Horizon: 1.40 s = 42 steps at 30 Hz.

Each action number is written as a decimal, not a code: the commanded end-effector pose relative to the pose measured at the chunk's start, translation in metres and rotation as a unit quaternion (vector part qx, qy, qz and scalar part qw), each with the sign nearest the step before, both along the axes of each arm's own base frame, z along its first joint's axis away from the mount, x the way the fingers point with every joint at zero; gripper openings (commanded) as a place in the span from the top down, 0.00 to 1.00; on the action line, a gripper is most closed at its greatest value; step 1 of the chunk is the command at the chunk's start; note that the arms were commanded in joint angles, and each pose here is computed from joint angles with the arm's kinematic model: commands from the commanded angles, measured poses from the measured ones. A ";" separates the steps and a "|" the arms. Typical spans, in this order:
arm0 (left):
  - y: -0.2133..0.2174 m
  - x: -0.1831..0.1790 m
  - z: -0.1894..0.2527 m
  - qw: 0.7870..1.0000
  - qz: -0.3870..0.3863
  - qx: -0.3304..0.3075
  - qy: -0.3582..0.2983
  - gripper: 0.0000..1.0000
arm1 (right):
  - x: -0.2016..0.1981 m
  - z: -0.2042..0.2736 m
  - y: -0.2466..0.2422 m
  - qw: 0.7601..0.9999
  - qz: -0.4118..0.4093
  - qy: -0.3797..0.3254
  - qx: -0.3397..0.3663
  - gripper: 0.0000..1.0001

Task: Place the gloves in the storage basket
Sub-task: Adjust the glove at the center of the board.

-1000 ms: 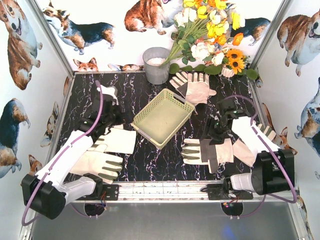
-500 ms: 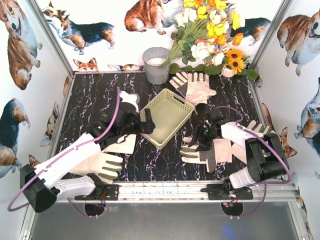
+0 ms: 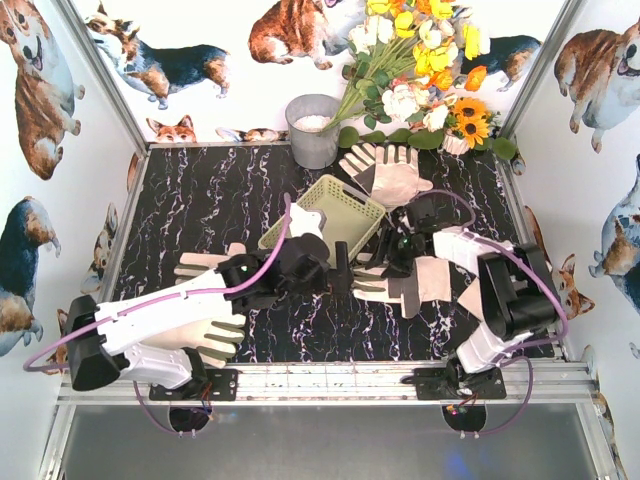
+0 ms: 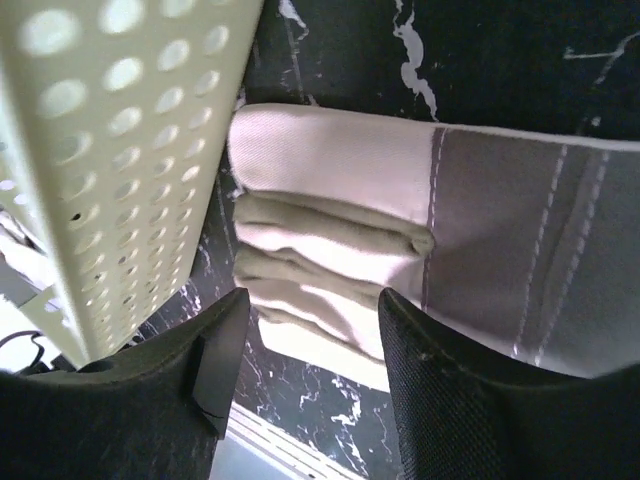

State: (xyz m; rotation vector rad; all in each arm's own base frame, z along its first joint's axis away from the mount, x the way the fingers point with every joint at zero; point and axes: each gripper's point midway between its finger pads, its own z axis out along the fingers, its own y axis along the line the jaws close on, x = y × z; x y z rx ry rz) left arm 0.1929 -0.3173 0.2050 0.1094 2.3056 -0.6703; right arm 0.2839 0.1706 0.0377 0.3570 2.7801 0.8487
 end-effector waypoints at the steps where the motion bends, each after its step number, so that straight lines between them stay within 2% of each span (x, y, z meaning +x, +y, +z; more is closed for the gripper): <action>1: -0.013 0.004 0.011 0.998 0.037 -0.040 0.007 0.04 | 0.027 0.061 -0.018 0.994 -0.010 -0.106 -0.019 0.42; 6: -0.042 0.014 0.009 0.993 0.057 -0.101 0.013 0.07 | 0.033 0.086 -0.077 0.984 -0.073 -0.136 -0.092 0.37; 8: -0.058 0.018 0.004 0.993 0.052 -0.109 0.018 0.11 | 0.037 0.088 -0.094 0.983 -0.095 -0.126 -0.093 0.37; 13: -0.105 0.028 -0.006 0.999 -0.013 -0.038 0.026 0.21 | 0.049 0.084 -0.112 0.986 -0.115 -0.097 -0.067 0.37; 17: -0.141 0.026 -0.045 0.995 -0.075 0.013 0.062 0.32 | 0.063 0.071 -0.119 0.987 -0.114 -0.087 -0.067 0.37; 21: -0.157 0.021 -0.069 0.990 -0.099 0.026 0.093 0.37 | 0.074 0.059 -0.117 0.992 -0.099 -0.064 -0.050 0.38; 29: -0.155 0.027 -0.118 0.984 -0.101 0.054 0.137 0.49 | 0.075 0.032 -0.119 0.997 -0.077 -0.012 -0.027 0.39; 34: -0.143 0.028 -0.142 0.980 -0.100 0.075 0.155 0.54 | 0.073 0.021 -0.115 0.997 -0.076 0.016 -0.006 0.39; 42: -0.106 0.030 -0.167 0.976 -0.068 0.124 0.166 0.59 | 0.026 0.019 -0.103 0.992 -0.083 0.097 0.017 0.41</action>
